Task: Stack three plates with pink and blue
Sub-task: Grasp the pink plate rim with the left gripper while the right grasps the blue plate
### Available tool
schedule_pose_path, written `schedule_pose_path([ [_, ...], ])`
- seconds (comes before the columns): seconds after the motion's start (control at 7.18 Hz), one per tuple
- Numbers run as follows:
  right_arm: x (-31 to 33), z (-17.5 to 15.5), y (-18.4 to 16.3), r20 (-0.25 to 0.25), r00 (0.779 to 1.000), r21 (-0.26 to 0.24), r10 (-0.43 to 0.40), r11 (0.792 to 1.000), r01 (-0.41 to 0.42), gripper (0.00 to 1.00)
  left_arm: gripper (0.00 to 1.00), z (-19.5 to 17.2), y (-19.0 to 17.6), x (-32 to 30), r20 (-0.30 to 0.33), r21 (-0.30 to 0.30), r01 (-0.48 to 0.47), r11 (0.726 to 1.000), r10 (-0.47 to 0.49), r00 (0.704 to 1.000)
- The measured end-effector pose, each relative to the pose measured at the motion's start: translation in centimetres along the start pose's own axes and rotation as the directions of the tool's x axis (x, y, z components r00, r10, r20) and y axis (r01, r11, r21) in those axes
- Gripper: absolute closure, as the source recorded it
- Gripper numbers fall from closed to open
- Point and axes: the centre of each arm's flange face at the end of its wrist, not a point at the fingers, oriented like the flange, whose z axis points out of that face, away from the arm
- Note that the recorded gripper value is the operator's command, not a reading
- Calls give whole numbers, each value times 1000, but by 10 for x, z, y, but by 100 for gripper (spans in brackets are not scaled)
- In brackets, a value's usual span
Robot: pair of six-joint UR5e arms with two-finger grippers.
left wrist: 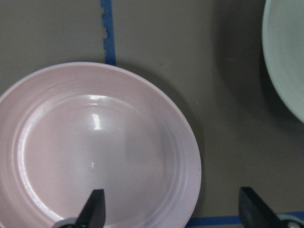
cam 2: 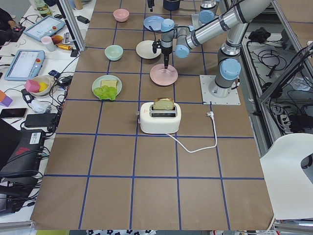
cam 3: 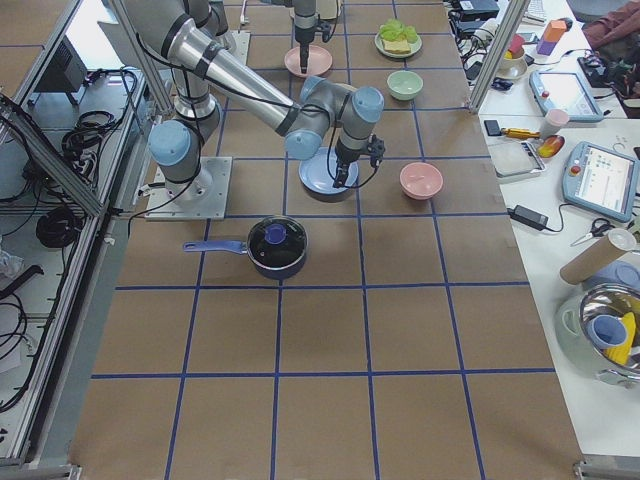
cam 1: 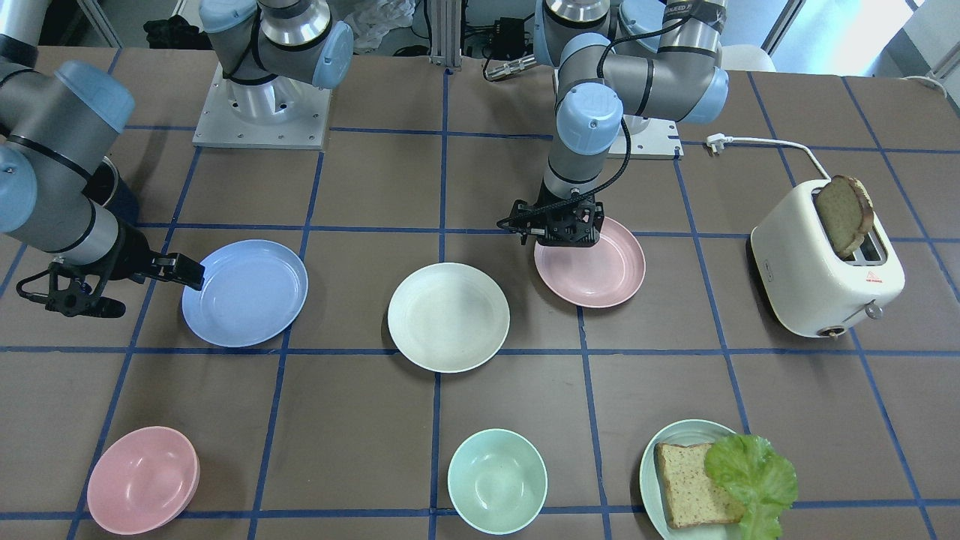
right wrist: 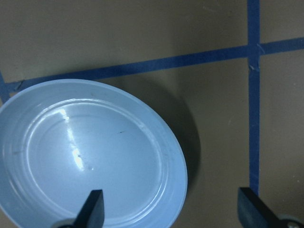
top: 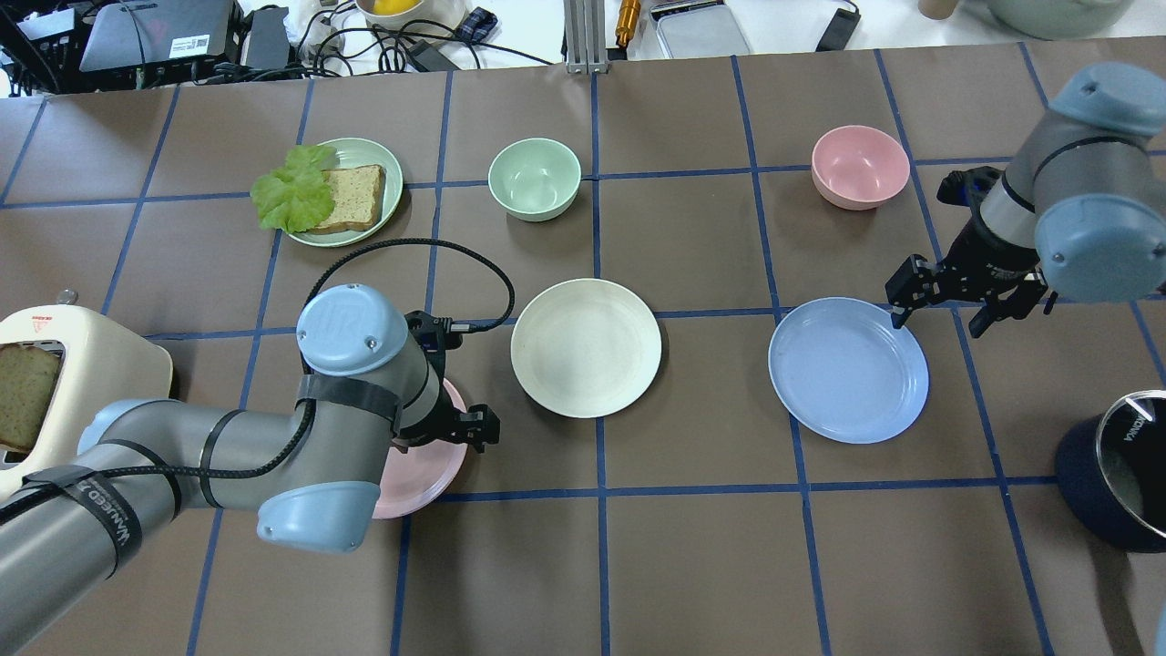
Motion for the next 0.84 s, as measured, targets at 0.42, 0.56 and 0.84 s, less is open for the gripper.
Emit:
schedule_pose_path([
  [0.42,19,46,2,44,999,38,22,999,-24,31,100,8,9,15,2,31,-34,999,34,999],
  [0.56,22,54,3,82,996,38,33,999,-36,54,100,9,9,16,2,34,-38,999,38,999],
  [0.84,23,63,9,110,993,25,43,999,-46,100,100,9,7,16,4,39,-43,998,43,999],
])
